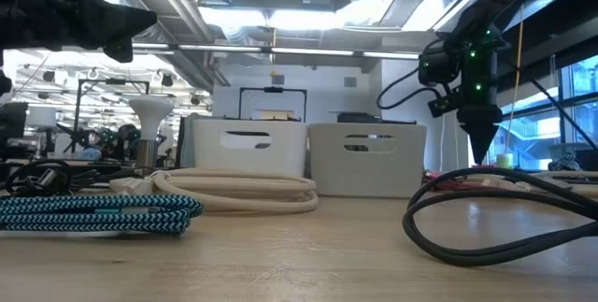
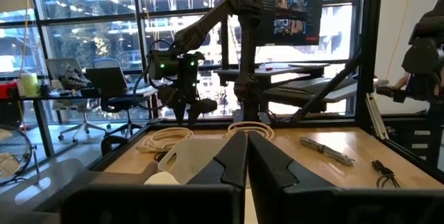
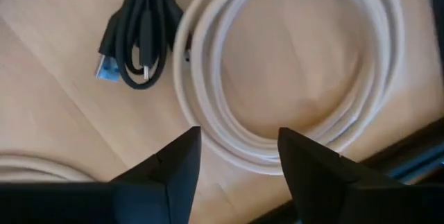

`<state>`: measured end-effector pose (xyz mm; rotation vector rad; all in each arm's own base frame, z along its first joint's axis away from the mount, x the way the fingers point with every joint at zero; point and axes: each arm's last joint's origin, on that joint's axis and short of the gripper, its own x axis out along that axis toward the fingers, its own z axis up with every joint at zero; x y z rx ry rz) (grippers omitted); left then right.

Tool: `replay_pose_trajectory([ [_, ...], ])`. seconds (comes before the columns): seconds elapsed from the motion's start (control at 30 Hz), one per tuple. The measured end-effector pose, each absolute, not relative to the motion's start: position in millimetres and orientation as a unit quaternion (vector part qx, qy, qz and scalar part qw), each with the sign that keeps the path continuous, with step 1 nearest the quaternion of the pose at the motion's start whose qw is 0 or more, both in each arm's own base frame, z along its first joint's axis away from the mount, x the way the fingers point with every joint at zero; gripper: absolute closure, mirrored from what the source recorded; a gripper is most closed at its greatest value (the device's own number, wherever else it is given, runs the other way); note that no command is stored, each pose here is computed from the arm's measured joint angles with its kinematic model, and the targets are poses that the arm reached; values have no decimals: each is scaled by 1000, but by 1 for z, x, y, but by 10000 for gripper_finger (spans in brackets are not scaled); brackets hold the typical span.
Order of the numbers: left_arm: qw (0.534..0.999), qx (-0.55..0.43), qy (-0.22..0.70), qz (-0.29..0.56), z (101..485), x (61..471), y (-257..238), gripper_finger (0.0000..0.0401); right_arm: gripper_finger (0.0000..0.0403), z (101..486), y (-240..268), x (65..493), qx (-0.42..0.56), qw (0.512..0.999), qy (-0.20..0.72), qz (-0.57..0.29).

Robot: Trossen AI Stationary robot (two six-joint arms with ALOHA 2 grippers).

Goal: Pick & Place USB Port
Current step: Put the brown HDMI cable into the black bin

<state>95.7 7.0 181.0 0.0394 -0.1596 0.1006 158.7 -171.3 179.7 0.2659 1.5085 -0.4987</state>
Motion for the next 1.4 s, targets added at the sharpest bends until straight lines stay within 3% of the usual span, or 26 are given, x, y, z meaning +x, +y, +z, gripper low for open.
replay_pose_trajectory([
  [0.63, 995, 20, -79, 50, 181, 96, 7, 393, 228, 133, -184, 173, 165, 667, 704, -181],
  [0.77, 996, 18, -78, 50, 181, 96, 7, 395, 262, 130, -184, 173, 172, 661, 708, -179],
  [1.0, 997, -11, -60, 48, 177, 96, 7, 397, 385, 136, -183, 172, 167, 666, 703, -185],
  [1.27, 997, -43, -51, 46, 175, 96, 7, 397, 388, 156, -177, 165, 130, 654, 708, -234],
  [1.4, 997, -30, -52, 49, 175, 96, 7, 397, 388, 176, -169, 160, 138, 671, 682, -255],
])
